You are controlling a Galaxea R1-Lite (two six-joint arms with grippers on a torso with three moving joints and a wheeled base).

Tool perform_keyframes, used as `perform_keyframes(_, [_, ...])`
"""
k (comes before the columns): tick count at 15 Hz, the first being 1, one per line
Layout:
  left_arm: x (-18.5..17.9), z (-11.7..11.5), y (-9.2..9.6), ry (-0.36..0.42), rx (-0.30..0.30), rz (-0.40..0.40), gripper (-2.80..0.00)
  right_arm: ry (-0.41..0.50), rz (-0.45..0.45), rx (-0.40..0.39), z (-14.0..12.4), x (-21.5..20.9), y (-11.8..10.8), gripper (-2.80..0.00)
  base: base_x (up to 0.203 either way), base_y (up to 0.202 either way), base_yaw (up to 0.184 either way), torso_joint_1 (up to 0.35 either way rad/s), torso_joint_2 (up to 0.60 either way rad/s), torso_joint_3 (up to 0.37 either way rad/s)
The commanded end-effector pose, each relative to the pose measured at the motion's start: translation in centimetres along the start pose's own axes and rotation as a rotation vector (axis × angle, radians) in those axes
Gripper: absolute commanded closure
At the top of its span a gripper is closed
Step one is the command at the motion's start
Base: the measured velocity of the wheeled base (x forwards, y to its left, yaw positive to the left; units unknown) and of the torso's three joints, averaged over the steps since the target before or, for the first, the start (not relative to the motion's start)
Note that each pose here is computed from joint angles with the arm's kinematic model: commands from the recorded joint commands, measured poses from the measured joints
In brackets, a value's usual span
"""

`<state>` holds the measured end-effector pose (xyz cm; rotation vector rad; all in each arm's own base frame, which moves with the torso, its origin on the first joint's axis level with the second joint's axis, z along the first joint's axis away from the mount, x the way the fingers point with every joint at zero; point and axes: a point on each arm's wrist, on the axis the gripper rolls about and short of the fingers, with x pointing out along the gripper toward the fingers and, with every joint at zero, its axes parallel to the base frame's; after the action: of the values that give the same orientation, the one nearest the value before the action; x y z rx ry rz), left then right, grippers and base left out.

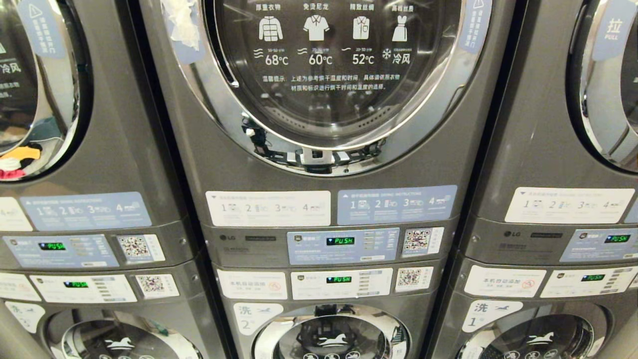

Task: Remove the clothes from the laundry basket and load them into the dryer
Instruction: Take the clothes out of the basket

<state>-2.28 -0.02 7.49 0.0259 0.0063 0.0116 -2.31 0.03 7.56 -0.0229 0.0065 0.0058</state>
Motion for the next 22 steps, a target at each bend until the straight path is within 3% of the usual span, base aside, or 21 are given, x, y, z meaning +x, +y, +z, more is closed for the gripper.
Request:
perform_keyframes(1, [0.00,0.00,0.00,0.000,0.000,0.001,0.00,0.000,-0.001,0.006,0.01,-0.01,0.00,0.00,0.000,0.000,0.000,-0.059,0.13,0.073])
perform_keyframes(22, [0.00,0.00,0.00,0.000,0.002,0.001,0.00,-0.010,-0.007,0.018,0.02,0.03,-0.02,0.00,0.000,0.000,0.000,-0.057,0.12,0.065])
